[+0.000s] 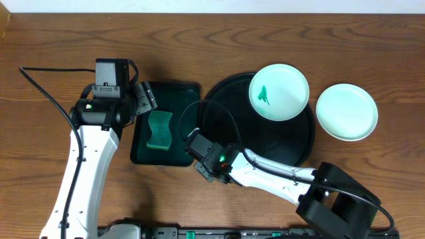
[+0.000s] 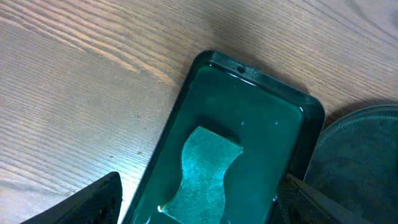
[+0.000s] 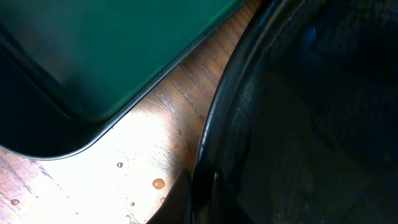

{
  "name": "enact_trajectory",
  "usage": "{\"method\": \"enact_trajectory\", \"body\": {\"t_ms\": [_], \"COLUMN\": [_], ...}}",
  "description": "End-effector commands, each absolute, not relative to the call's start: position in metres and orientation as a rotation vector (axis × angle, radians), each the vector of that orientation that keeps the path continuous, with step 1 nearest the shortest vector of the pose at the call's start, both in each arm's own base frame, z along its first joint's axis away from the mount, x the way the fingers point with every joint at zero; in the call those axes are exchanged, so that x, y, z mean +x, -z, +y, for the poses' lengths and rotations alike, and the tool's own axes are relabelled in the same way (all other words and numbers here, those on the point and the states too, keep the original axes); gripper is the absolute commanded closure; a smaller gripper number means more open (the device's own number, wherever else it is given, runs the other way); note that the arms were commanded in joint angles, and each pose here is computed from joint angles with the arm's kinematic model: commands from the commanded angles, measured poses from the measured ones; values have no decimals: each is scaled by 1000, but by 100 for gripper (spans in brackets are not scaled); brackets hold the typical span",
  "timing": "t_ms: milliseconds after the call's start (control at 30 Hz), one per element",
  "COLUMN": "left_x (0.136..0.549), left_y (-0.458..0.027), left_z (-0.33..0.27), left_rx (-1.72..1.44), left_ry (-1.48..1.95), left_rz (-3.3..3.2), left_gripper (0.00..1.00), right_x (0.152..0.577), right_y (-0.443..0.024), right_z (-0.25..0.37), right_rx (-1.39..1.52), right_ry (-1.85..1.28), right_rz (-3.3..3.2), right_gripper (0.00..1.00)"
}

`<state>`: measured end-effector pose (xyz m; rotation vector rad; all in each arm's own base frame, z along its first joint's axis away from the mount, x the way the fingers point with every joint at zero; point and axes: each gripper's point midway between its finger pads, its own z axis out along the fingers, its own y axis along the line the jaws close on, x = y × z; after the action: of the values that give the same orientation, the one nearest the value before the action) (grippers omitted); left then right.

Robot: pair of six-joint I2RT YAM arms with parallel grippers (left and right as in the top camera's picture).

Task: Clean dirty plates on tray and stack at the side

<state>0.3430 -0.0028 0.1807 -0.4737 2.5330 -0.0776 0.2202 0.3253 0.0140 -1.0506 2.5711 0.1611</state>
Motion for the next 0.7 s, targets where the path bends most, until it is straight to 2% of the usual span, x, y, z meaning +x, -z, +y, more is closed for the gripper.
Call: {"method": "enact_trajectory", "body": {"t_ms": [0,500,567,667], "left_x": [346,346,346,346], "left_y": [-187,-187,-187,-187], "left_z": [0,0,0,0], "left_rx": [-482,-482,-482,-482], "left_ry": [64,64,64,64], "left_rz": [2514,2514,2514,2514], "left_gripper": [20,20,20,20], "right_x": [189,191,193,197], "right_y": [-17,-26,-26,-30], "right_z": [352,354,353,353], "right_rx": [-1154,-1145,-1142,-1130], "right_ry": [-370,-386,-378,-381], "right_rz": [2590,2568,2566,2560], "right_gripper": [99,98,88,86]}}
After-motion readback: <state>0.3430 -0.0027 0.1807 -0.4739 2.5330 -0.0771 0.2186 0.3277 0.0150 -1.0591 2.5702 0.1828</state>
